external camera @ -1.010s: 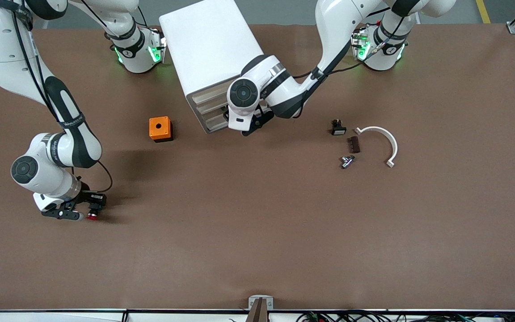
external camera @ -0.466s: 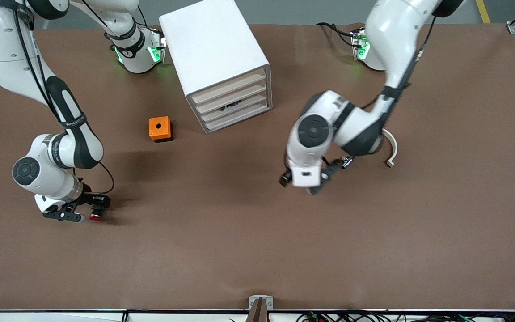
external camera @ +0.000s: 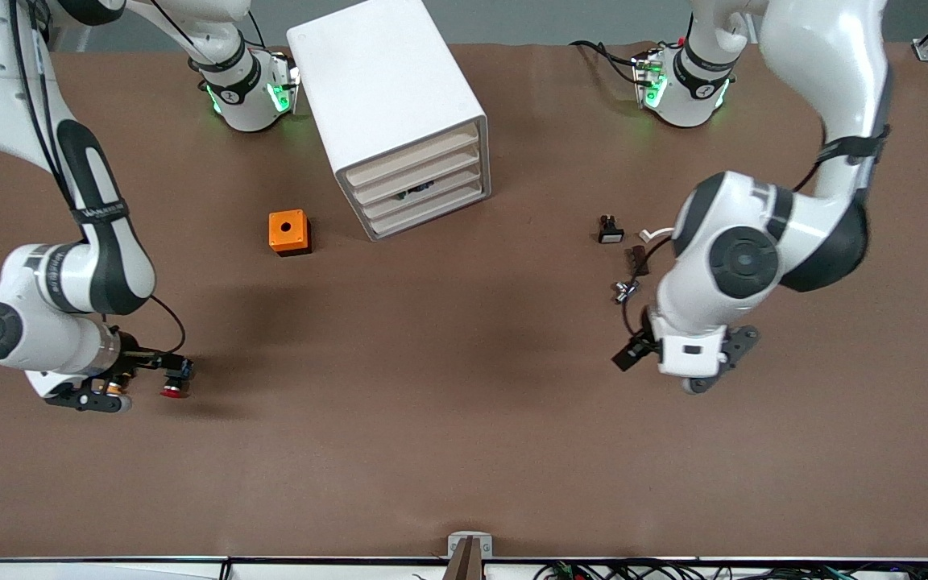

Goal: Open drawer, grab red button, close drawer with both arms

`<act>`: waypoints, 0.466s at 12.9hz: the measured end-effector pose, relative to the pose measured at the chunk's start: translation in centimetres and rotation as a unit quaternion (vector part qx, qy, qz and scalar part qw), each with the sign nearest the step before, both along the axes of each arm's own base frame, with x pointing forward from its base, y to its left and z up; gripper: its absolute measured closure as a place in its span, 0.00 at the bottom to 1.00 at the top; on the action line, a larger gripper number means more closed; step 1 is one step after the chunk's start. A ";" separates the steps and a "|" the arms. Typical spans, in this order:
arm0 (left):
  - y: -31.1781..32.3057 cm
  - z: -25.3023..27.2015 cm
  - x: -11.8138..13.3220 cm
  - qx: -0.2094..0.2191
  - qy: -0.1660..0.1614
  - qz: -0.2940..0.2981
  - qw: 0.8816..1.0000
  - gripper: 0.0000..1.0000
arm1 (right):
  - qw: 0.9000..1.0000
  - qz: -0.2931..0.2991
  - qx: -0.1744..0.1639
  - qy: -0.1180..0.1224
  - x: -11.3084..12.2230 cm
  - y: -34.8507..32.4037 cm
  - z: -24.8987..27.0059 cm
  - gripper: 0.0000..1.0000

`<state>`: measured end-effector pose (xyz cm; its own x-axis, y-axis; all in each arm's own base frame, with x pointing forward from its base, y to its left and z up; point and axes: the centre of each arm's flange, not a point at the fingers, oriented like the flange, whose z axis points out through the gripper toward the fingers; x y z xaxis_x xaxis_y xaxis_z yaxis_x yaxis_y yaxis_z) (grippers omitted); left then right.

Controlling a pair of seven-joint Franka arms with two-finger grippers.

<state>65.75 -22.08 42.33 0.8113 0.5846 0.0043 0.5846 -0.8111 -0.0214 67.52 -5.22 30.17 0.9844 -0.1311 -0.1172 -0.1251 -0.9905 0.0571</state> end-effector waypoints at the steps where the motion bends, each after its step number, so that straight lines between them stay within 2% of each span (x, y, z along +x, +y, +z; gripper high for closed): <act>1: 2.4 2.3 0.1 0.002 -0.003 -0.017 1.000 0.00 | 1.000 0.003 -0.003 0.005 0.0 0.5 3.0 0.00; 3: 6.3 7.0 -0.8 0.009 -0.005 -0.052 0.999 0.00 | 1.000 0.008 -0.005 0.012 -0.9 1.6 7.8 0.00; 6: 10.9 13.7 -3.0 0.019 -0.017 -0.119 0.993 0.00 | 1.000 0.025 -0.005 0.010 -2.7 4.2 14.1 0.00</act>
<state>62.71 -11.13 56.02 0.9253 0.3757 0.0525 0.3778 -0.9251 -0.0381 64.79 -1.07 44.23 0.9874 -0.0825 -0.1350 -0.0737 -0.9949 0.0691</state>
